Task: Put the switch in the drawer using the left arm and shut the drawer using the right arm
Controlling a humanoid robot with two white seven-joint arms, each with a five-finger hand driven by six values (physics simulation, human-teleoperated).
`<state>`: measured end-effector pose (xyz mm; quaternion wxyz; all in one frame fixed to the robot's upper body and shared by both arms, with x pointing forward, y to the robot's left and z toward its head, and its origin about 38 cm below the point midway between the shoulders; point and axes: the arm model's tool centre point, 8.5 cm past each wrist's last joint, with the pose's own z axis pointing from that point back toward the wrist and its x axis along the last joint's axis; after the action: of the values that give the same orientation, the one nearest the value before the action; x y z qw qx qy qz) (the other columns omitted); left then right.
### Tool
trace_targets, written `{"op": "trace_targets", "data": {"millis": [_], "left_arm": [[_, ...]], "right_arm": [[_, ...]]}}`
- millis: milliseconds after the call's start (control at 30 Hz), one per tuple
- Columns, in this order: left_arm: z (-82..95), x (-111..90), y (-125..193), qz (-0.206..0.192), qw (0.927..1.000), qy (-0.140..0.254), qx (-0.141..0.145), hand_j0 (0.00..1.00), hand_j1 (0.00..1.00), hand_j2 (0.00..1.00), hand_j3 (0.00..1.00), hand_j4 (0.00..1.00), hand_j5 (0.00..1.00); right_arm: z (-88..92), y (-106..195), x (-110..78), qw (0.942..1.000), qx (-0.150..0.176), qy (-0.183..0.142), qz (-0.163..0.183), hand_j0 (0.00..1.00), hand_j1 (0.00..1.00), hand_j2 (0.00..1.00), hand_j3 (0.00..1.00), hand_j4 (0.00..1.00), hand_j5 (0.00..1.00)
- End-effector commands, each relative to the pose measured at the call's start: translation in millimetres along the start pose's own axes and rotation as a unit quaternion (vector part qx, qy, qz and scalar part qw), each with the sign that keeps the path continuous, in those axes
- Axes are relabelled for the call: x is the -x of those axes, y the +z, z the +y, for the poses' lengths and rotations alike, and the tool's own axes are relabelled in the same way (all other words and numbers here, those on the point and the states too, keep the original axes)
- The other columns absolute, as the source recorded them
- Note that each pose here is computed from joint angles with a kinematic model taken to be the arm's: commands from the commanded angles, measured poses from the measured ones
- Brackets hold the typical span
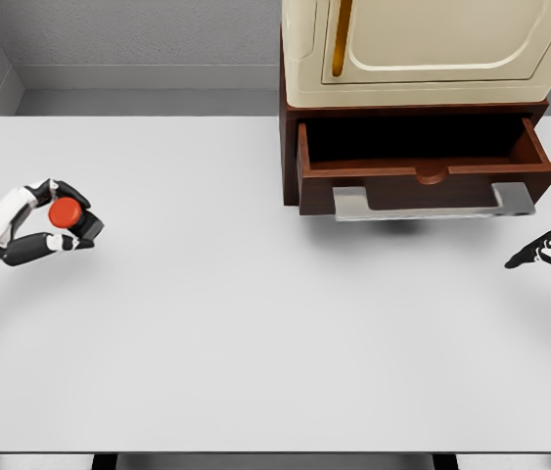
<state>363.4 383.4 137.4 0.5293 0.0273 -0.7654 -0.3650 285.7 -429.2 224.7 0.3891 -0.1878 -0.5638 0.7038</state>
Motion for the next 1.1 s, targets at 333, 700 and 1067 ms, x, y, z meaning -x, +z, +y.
{"op": "trace_targets", "data": {"millis": [333, 700, 1067], "left_arm": [[-12.3, -22, -31, -0.038, 0.9992, 0.012, 0.010, 0.36, 0.36, 0.36, 0.36, 0.36, 0.36], [-23.8, -41, -54, -0.062, 0.9977, 0.013, 0.025, 0.36, 0.36, 0.36, 0.36, 0.36, 0.36], [-35.5, -66, -85, -0.091, 0.9951, -0.003, 0.038, 0.36, 0.36, 0.36, 0.36, 0.36, 0.36]], "right_arm": [[0.0, 0, -0.3, 1.0000, 0.001, -0.003, -0.001, 0.75, 0.75, 0.75, 0.75, 0.75, 0.75], [0.0, 0, -0.3, 1.0000, 0.001, -0.003, -0.001, 0.75, 0.75, 0.75, 0.75, 0.75, 0.75], [-0.7, 0, -0.1, 1.0000, 0.002, -0.003, 0.000, 0.75, 0.75, 0.75, 0.75, 0.75, 0.75]]}}
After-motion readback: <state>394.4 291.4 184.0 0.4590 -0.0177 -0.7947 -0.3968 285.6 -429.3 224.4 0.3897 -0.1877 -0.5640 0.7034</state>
